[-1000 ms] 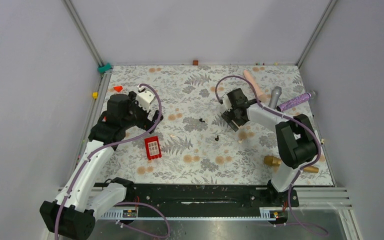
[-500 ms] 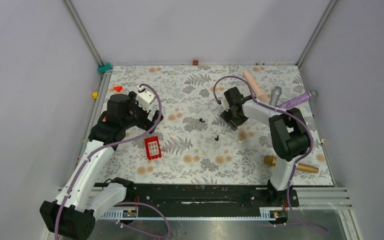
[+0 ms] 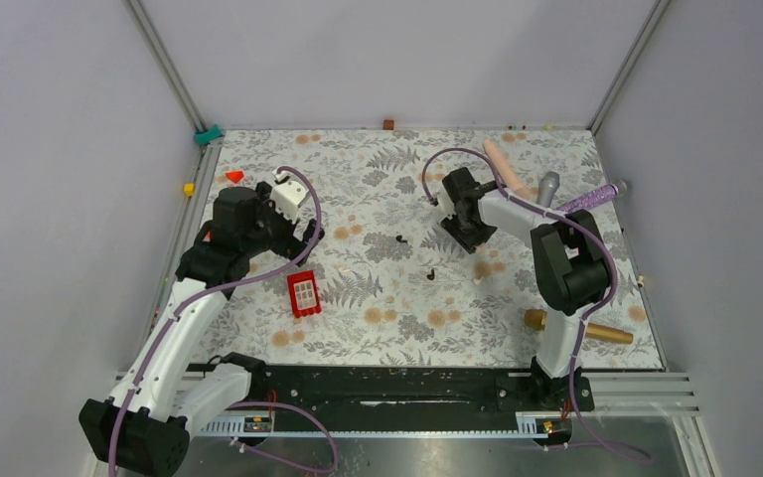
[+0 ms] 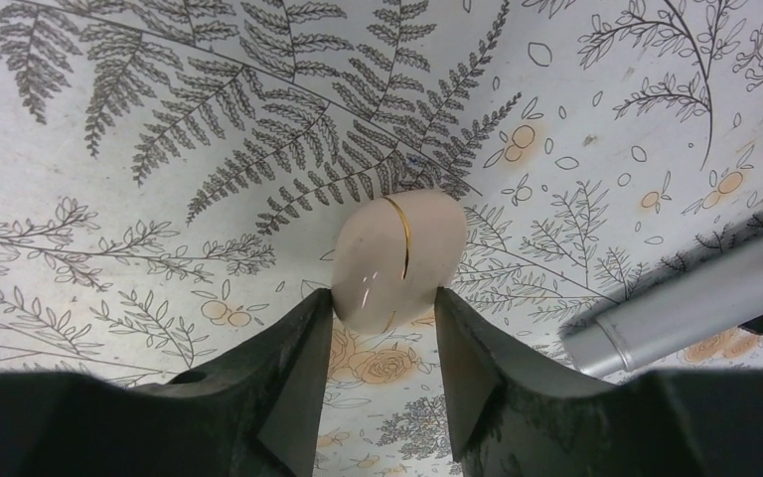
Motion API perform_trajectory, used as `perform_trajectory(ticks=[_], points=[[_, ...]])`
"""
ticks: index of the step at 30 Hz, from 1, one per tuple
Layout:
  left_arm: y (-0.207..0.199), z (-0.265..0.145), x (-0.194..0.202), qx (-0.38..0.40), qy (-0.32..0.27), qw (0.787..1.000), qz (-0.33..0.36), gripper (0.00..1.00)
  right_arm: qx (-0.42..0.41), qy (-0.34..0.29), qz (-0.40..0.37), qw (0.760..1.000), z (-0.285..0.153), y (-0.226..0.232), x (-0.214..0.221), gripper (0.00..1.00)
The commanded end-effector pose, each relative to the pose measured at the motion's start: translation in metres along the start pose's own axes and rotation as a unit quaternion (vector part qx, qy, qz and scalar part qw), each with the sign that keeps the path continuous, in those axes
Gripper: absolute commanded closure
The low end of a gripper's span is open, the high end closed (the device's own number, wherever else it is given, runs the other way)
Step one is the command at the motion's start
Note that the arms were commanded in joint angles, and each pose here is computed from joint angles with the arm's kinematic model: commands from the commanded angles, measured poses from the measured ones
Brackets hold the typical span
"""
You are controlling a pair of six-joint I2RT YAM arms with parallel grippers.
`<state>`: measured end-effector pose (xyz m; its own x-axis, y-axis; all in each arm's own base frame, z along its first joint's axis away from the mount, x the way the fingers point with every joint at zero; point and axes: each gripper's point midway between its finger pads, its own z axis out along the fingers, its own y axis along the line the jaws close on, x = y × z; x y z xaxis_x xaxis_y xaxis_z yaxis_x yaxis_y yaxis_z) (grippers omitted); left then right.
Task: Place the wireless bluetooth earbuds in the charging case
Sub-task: Pick up the charging case from the center of the board.
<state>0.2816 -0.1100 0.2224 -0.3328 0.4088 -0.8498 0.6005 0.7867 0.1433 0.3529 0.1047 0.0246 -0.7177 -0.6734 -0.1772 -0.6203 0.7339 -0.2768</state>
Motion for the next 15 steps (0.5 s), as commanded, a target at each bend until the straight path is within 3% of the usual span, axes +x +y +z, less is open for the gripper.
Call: perform_trajectory(ticks=[1,15], points=[[-0.002,0.000,-0.011,0.006,-0.027,1.000,0.008,0.01,-0.048,0.013,-0.019,0.999,-0.004,0.017,0.003,0.57],[-0.002,0.001,-0.011,0.008,-0.024,1.000,0.007,0.01,-0.222,0.010,-0.012,0.975,-0.036,0.075,-0.010,0.56]])
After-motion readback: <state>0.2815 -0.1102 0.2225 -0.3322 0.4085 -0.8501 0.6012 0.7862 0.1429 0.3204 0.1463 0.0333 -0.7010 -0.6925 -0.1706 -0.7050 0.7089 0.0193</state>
